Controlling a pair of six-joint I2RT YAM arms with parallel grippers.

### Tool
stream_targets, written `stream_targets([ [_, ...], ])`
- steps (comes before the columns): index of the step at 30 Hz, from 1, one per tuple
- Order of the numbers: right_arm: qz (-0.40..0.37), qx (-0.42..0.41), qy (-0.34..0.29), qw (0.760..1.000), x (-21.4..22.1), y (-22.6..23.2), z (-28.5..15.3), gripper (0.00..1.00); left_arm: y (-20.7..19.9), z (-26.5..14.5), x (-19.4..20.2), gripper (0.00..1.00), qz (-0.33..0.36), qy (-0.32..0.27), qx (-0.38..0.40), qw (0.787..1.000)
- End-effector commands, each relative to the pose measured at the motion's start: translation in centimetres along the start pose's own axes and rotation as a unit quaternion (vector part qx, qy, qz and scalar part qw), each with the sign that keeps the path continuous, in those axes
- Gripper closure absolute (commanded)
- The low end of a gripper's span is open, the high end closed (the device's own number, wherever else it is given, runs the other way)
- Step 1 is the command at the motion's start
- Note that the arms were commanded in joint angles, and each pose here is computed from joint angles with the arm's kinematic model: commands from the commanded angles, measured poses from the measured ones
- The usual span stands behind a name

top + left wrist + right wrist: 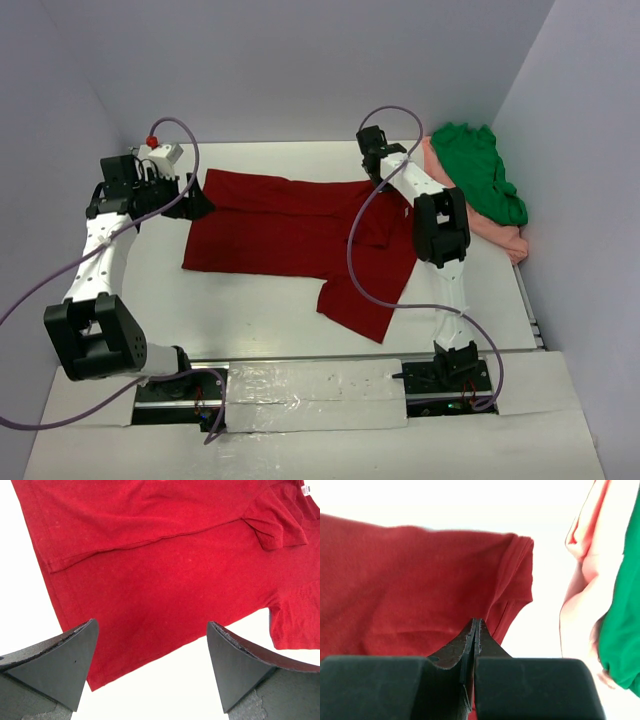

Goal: Fold and stack the t-shirts
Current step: Fold the flattened tshirt in 1/3 of the way

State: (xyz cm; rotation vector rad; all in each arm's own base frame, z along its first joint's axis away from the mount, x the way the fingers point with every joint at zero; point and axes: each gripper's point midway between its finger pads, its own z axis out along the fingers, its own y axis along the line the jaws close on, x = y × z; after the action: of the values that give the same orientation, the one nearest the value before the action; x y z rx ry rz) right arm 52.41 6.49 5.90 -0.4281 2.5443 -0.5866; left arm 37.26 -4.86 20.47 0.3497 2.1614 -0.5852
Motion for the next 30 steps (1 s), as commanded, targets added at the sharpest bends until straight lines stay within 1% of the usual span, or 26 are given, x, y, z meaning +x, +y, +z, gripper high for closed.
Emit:
stream_targets([
  [1,0.014,0.009,-0.034,0.999,-1.8,-0.3,-0.1,1.00,-0.8,-1.6,-1.7,0.01,0.027,-0.041,-0.001,0.999],
  [3,0.028,-0.004,-0.048,0.998,-2.3,-0.3,-0.5,1.00,-0.8,-1.7,-1.3,0.01,0.028,-0.044,-0.007,0.999],
  [4,0.031,-0.029,-0.049,0.998,-2.3,0.5,-0.5,1.00,-0.6,-1.8,-1.1,0.01,0.026,-0.043,-0.011,0.999],
  [6,0.041,-0.066,-0.032,0.996,-1.5,1.5,-0.7,1.00,-0.4,-1.6,-0.6,0.01,0.023,-0.038,-0.015,0.999],
  [7,0.046,-0.104,-0.033,0.993,-1.7,2.7,-1.2,1.00,-0.4,-1.6,-0.4,0.01,0.024,-0.037,-0.011,0.999],
  [8,0.050,-0.121,-0.015,0.991,-0.8,3.1,-1.5,1.00,-0.3,-1.5,-0.4,0.01,0.024,-0.038,-0.016,0.999],
  [11,0.050,-0.140,0.009,0.989,0.6,3.9,-1.8,1.00,-0.2,-1.6,-0.4,0.01,0.026,-0.042,-0.019,0.999],
  [13,0.044,-0.132,0.023,0.990,1.8,3.7,-1.6,1.00,-0.4,-1.6,-0.3,0.01,0.026,-0.041,-0.012,0.999],
  [16,0.035,-0.121,0.067,0.990,4.1,3.3,-0.9,1.00,-0.3,-1.6,-0.2,0.01,0.028,-0.040,-0.016,0.999],
  [19,0.036,-0.130,0.093,0.987,5.2,3.0,-0.1,1.00,-0.1,-1.4,0.0,0.01,0.028,-0.036,-0.016,0.999],
  [20,0.033,-0.117,0.104,0.987,5.5,2.4,0.0,1.00,-0.1,-1.3,-0.1,0.01,0.030,-0.036,-0.014,0.999],
  [23,0.021,-0.097,0.103,0.990,5.0,1.3,0.8,1.00,0.1,-1.0,-0.2,0.01,0.026,-0.031,-0.012,0.999],
  [24,0.026,-0.083,0.086,0.992,3.5,0.4,0.8,1.00,0.2,-0.9,-0.2,0.01,0.025,-0.030,-0.011,0.999],
  [26,0.022,-0.061,0.073,0.995,2.4,-0.3,1.8,1.00,0.4,-0.5,-0.2,0.01,0.024,-0.030,-0.010,0.999],
  [27,0.027,-0.039,0.054,0.997,1.1,-1.2,1.8,1.00,0.6,-0.5,-0.3,0.01,0.025,-0.030,-0.011,0.999],
  [30,0.032,-0.010,0.021,0.999,-1.4,-2.3,2.8,1.00,1.1,-0.2,-0.1,0.01,0.024,-0.025,-0.016,0.999],
])
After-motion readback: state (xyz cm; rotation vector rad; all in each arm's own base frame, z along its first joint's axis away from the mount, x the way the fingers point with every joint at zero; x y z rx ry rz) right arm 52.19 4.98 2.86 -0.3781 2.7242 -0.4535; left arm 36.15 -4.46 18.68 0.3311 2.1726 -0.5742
